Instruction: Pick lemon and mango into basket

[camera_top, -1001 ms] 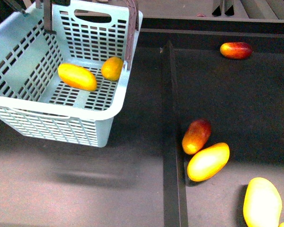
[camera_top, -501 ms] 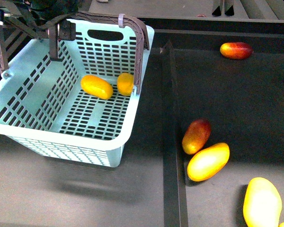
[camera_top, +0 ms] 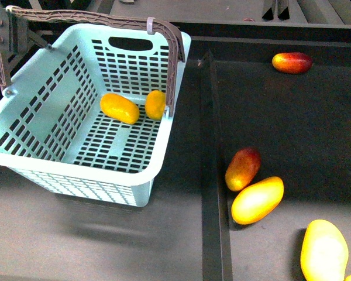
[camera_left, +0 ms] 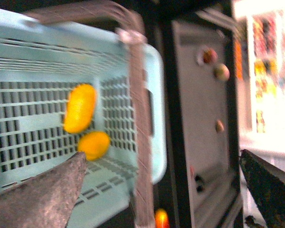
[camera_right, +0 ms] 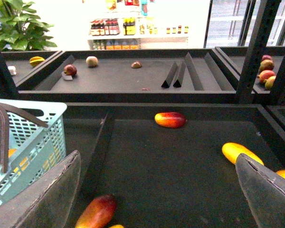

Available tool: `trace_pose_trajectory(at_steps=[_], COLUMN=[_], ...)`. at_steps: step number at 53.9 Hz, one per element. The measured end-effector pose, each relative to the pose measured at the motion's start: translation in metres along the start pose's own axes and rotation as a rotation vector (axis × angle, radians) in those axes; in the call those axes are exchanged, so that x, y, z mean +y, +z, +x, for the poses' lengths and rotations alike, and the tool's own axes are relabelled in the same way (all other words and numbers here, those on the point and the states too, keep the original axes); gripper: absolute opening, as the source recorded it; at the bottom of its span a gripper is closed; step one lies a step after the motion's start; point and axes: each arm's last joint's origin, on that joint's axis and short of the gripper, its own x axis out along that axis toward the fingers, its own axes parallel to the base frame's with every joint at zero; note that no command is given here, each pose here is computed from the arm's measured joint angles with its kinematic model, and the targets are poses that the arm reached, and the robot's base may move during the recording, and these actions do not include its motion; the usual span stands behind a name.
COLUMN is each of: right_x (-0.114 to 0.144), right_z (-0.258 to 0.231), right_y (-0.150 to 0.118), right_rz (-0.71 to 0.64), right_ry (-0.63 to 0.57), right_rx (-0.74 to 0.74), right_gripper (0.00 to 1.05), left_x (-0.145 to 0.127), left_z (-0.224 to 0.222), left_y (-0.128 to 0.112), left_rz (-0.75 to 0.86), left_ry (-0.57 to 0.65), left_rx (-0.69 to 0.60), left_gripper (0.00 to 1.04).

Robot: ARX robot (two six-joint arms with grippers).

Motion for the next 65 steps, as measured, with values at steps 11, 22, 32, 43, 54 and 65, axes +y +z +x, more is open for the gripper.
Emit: trace_pose_trajectory(at_steps=[11, 22, 32, 43, 54, 65], right_x=[0.000, 0.000, 0.000, 0.000, 0.000, 0.000], right_z=[0.000, 0.000, 0.000, 0.000, 0.000, 0.000], right_y=[0.000, 0.000, 0.000, 0.000, 0.000, 0.000], right_rz=[0.000, 0.000, 0.000, 0.000, 0.000, 0.000], right_ry=[-0.003, 0.000, 0.000, 0.000, 0.000, -0.001], right_rx=[0.000, 0.000, 0.000, 0.000, 0.000, 0.000], right_gripper=[0.96, 0.96, 0.96, 0.96, 0.96, 0.96], left_x=[0.037, 0.084, 0.122, 0.149, 0.165, 0.178], left_z=[-0.018, -0.035, -0.053, -0.068, -0.074, -0.080], left_y=[0.036, 0.075, 0.099, 0.112, 0.125, 0.126], left_rz=[0.713, 1.207, 1.285, 1.293, 1.292, 1.294], left_ry=[-0.581, -0.586, -0.585, -0.579, -0.580, -0.576], left_rx=[-0.071, -0.280, -0.302, -0.301, -0.308, -0.305], left_gripper=[0.60, 0.23, 0.03, 0.03, 0.03, 0.03])
